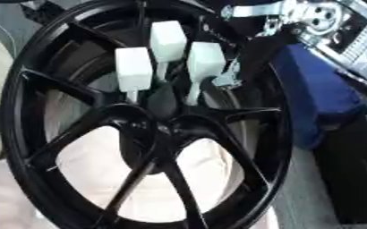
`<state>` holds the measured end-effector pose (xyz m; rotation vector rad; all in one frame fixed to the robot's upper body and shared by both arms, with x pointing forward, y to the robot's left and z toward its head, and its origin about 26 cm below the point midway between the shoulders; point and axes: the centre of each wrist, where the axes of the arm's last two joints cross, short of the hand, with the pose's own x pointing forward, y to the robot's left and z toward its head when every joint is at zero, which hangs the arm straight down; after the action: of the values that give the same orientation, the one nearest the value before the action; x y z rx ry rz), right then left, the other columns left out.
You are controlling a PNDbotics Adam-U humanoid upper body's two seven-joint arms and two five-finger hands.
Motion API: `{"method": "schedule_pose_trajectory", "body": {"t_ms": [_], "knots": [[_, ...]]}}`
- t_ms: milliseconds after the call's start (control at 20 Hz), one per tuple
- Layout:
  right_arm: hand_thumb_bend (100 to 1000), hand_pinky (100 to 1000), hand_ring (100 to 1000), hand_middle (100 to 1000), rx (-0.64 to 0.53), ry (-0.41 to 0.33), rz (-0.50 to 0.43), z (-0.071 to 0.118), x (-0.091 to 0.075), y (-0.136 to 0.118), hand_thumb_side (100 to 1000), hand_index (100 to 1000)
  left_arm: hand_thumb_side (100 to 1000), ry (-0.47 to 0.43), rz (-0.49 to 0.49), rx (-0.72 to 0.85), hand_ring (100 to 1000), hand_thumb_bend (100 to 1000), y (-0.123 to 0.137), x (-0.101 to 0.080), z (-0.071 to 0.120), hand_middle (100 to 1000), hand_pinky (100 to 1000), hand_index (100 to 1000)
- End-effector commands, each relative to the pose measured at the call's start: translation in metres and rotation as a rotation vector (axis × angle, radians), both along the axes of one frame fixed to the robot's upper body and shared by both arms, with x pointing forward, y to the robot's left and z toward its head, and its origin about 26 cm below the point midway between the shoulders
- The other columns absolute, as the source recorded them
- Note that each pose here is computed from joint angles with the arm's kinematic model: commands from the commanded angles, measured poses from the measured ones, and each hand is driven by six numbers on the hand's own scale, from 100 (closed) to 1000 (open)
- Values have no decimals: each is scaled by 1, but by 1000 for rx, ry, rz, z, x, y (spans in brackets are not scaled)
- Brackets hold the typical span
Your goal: Pull the pin out of the wheel hub.
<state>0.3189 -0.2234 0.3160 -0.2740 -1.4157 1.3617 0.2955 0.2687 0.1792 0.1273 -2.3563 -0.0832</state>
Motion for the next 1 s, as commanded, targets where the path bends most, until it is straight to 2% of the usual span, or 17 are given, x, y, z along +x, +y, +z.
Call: {"method": "schedule_pose_trajectory", "body": {"t_ms": [50,300,650,1000], "knots": [[356,633,565,441,1,-27,8,17,-10,-1,100,463,605,-17,12,8,686,218,2,-2,5,616,861,734],[393,619,543,396,-1,-41,14,26,-17,-1,100,414,604,-15,19,5,686,219,4,-3,4,616,861,733],[390,609,525,381,33,-74,19,44,-30,-3,100,394,603,-11,25,3,686,220,5,-3,3,616,861,733],[373,613,514,376,187,-159,5,86,-45,-21,100,383,603,-5,43,-1,685,219,8,-4,1,616,861,734]]}}
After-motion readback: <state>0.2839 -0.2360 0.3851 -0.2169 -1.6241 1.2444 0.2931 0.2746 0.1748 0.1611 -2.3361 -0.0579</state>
